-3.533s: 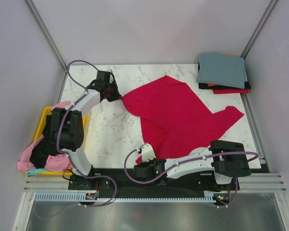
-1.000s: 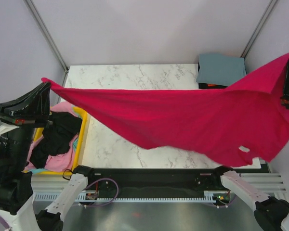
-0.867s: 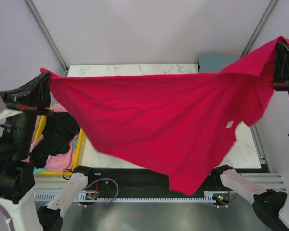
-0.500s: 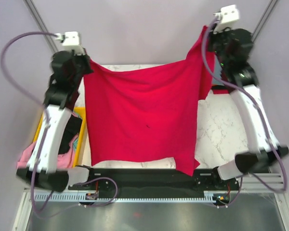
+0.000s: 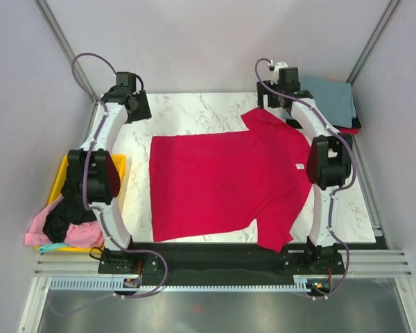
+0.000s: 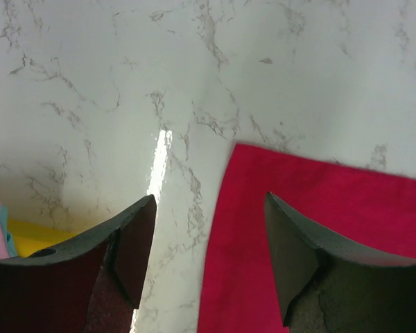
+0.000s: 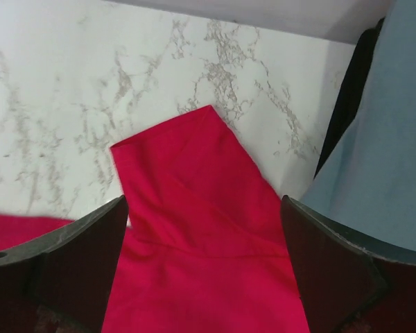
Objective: Fold and stack the t-shirts
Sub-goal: Flatten the tshirt out
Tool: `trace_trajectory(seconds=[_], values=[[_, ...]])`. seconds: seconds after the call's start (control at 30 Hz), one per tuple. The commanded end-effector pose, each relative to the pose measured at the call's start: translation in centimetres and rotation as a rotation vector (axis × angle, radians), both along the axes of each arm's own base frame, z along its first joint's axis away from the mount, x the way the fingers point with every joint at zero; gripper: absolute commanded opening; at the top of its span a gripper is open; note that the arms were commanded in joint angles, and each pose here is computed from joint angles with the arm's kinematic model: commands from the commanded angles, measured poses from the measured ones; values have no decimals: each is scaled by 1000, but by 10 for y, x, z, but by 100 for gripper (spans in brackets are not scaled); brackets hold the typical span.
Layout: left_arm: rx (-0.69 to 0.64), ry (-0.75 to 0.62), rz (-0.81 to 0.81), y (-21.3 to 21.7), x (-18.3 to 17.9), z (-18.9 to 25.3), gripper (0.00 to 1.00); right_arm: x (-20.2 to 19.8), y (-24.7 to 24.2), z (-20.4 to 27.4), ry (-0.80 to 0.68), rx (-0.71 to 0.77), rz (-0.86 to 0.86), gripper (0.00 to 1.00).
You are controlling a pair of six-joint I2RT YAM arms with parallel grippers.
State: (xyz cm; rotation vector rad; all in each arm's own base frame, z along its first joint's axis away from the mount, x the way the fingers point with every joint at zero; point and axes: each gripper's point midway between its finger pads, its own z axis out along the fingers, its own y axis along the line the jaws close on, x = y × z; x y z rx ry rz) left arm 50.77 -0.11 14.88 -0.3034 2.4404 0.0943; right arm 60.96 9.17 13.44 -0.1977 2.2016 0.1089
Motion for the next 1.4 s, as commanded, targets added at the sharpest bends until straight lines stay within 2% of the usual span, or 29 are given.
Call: trace_trajectory(seconds=[0.0, 0.07, 0.1, 0.13, 0.2, 0.33, 0.47, 0.63, 0.77, 0.87, 1.03, 1.23, 1.37], values=[[-126, -218, -13, -36, -13, 84, 70, -18, 7, 115, -238, 102, 0, 98], [-178, -178, -69, -68, -23, 61, 68, -33, 19, 121, -246, 179, 31, 98], [-218, -162, -78, -81, -27, 53, 68, -47, 22, 87, -178, 196, 44, 98], [-248, -161, -97, -98, -28, 45, 67, -56, 27, 93, -187, 228, 49, 98], [-319, -72, -113, -119, -42, 1, 66, -74, 35, 70, -143, 233, 67, 98], [-403, 38, -120, -147, -53, -60, 63, -91, 41, 38, -73, 257, 73, 98], [-416, 102, -140, -163, -51, -90, 61, -94, 49, 28, -46, 284, 86, 98], [-346, 145, -95, -147, -54, -113, 60, -101, 62, 16, -14, 289, 114, 98], [-290, 151, -53, -119, -55, -123, 60, -98, 55, 4, 4, 266, 67, 98], [-229, 155, -6, -88, -50, -125, 62, -88, 53, -3, 24, 240, 53, 98], [-226, 178, 60, -52, -38, -136, 62, -58, 56, -10, 32, 181, 42, 98], [-274, 164, 6, -64, -27, -128, 59, -22, 72, -15, -6, 56, 11, 97], [-213, 130, -11, -77, -38, -114, 59, 1, 84, -29, -23, 0, -2, 91]])
